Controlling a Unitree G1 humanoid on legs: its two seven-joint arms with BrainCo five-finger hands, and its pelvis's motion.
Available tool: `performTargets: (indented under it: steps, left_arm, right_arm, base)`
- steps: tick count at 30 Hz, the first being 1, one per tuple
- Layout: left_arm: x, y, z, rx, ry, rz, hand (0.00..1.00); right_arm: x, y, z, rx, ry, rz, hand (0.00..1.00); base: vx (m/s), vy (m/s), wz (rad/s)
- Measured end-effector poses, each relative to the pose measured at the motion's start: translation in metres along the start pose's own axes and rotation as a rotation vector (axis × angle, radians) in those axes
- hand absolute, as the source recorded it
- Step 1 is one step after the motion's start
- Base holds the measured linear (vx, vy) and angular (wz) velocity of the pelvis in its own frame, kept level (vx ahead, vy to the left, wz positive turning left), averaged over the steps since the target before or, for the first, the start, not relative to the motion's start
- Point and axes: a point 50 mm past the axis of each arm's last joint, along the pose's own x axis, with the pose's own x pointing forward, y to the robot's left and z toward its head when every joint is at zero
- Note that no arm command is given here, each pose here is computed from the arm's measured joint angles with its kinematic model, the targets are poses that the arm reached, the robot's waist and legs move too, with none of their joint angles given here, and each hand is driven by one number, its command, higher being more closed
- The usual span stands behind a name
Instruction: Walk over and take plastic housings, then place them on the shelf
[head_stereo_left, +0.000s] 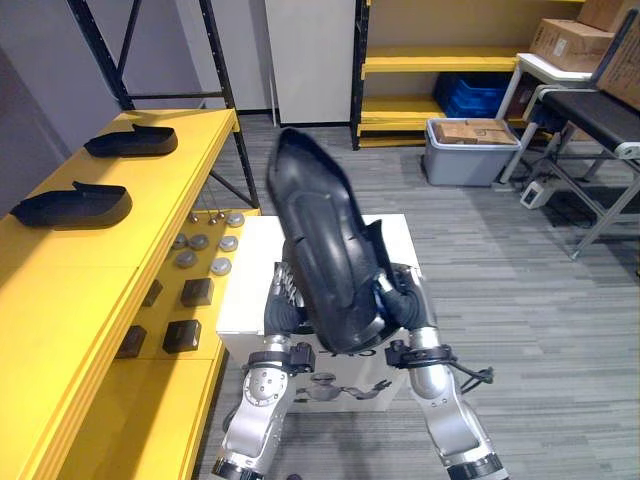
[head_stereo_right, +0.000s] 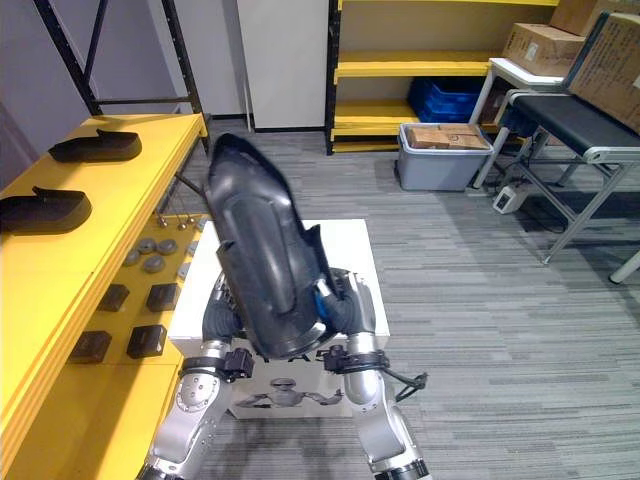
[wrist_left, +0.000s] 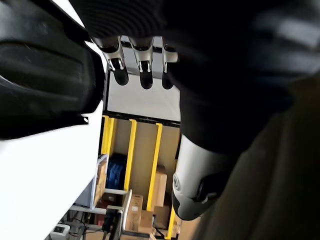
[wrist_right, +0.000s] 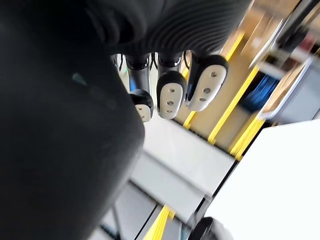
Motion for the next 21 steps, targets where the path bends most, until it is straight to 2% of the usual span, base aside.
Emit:
performTargets:
  steps: [7,11,21]
  left_arm:
    - [-0.012,0.028,-0.009,0.012,0.042,0.124,0.00]
    - [-0.014,0.034,-0.008,0.013,0.039,0.146,0.00]
    - [-0.014,0.025,0.008,-0.060,-0.039,0.088,0.00]
  right_arm:
    - [0.003,-0.028,-0.002,-0.019,0.005,-0.131,1.00]
    - [0.001,-0.036,-0.006,-0.031,0.022,-0.162,1.00]
    - [-0.003,-0.028,-0.023,-0.193,0.075,-0.097,1.00]
  base:
    - [0.00,0.000,0.00]
    - [0.00,0.000,0.00]
    - [0.00,0.000,0.00]
